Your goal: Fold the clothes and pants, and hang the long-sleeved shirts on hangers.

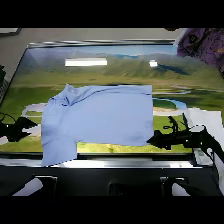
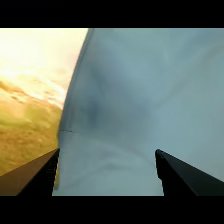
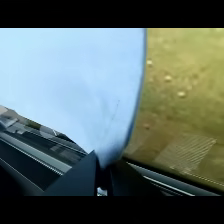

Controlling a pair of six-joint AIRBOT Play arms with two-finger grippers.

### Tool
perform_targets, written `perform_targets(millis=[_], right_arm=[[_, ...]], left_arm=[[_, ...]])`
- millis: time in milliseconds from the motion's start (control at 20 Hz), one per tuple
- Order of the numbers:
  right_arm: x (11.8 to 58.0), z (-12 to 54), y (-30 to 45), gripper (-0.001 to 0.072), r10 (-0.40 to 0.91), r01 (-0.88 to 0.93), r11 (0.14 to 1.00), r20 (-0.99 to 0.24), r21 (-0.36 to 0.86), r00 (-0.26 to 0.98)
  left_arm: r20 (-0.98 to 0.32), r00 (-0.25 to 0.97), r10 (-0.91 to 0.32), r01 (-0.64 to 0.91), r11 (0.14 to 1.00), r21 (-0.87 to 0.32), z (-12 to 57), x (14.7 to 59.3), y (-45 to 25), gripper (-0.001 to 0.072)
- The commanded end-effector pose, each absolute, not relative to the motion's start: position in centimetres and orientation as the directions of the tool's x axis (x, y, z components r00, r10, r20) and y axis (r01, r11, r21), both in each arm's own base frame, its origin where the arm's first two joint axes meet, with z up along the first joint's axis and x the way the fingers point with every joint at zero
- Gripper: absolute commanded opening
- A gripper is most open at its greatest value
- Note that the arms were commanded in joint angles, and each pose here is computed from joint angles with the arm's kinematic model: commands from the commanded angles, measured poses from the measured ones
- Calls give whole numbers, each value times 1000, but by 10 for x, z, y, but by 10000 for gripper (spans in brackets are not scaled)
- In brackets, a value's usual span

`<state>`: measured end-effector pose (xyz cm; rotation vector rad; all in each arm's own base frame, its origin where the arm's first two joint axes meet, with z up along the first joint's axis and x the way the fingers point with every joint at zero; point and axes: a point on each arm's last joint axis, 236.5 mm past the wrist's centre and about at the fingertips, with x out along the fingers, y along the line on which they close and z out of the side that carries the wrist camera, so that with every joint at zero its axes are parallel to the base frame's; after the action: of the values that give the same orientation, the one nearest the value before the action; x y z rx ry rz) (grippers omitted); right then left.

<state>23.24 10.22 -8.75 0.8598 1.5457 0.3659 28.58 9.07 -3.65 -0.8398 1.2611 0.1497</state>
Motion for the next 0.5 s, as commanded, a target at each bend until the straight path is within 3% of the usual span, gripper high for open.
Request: perform_targets(millis=[0,250,450], right_arm=[[236,-79,103,37,696,296,669,-715,682,74],[234,-78,104,37,700,297,666,-711,684,67],[234,-78,103,37,699,296,667,-712,683,68]], left_arm=[[-870,343,-354,-493,721,-487,-54,279,103,708],[-872,354,-339,-507,714,-483,-86,283,106,707],[-830,343,-439,-487,672,-557,-98,287,87,707]])
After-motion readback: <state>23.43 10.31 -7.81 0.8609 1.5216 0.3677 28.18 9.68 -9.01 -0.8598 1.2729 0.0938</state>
